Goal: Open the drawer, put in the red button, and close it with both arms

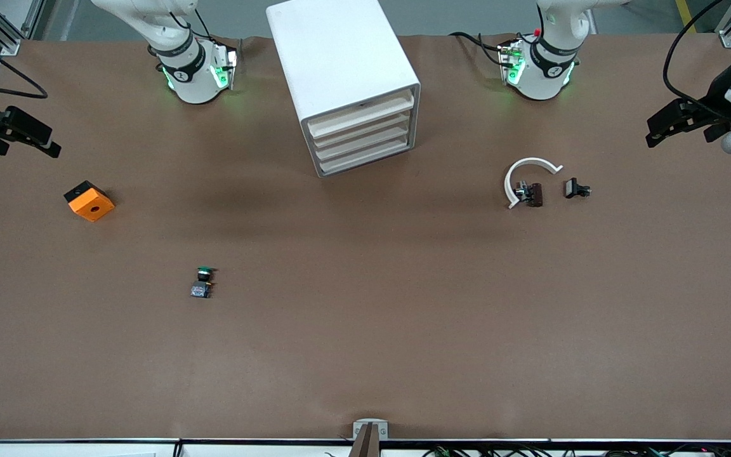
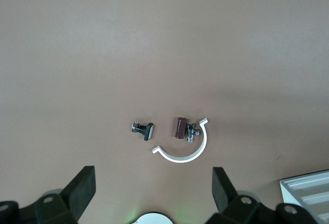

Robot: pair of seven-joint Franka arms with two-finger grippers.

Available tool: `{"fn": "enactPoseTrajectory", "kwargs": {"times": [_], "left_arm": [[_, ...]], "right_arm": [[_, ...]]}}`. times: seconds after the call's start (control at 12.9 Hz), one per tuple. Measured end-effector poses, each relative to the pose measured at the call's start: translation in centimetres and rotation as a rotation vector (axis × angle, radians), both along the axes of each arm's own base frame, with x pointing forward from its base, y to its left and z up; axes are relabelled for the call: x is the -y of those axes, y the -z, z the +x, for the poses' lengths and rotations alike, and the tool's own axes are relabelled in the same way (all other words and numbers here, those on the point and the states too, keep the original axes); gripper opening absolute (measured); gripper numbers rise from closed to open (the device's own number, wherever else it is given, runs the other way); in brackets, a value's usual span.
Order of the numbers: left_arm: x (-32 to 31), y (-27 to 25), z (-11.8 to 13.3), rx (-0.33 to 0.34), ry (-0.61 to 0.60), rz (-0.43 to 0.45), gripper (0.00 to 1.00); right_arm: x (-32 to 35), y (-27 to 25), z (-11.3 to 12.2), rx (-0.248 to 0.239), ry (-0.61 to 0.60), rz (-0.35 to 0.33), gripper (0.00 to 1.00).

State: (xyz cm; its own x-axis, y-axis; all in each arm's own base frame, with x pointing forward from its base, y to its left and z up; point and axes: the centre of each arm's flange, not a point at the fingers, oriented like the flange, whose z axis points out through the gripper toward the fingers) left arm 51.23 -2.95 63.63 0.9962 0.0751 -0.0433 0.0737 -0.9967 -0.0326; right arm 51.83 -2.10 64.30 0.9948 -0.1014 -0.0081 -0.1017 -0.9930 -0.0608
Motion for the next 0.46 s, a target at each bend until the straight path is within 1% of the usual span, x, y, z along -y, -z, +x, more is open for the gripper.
{"fn": "enactPoseTrajectory", "kwargs": {"times": [0.46], "left_arm": [[-0.2, 0.4, 0.5, -0.004, -0.002, -0.003, 1.0]], "right_arm": [[-1.1, 0.0, 0.0, -0.002, -0.028, -0.029, 1.0]]}}
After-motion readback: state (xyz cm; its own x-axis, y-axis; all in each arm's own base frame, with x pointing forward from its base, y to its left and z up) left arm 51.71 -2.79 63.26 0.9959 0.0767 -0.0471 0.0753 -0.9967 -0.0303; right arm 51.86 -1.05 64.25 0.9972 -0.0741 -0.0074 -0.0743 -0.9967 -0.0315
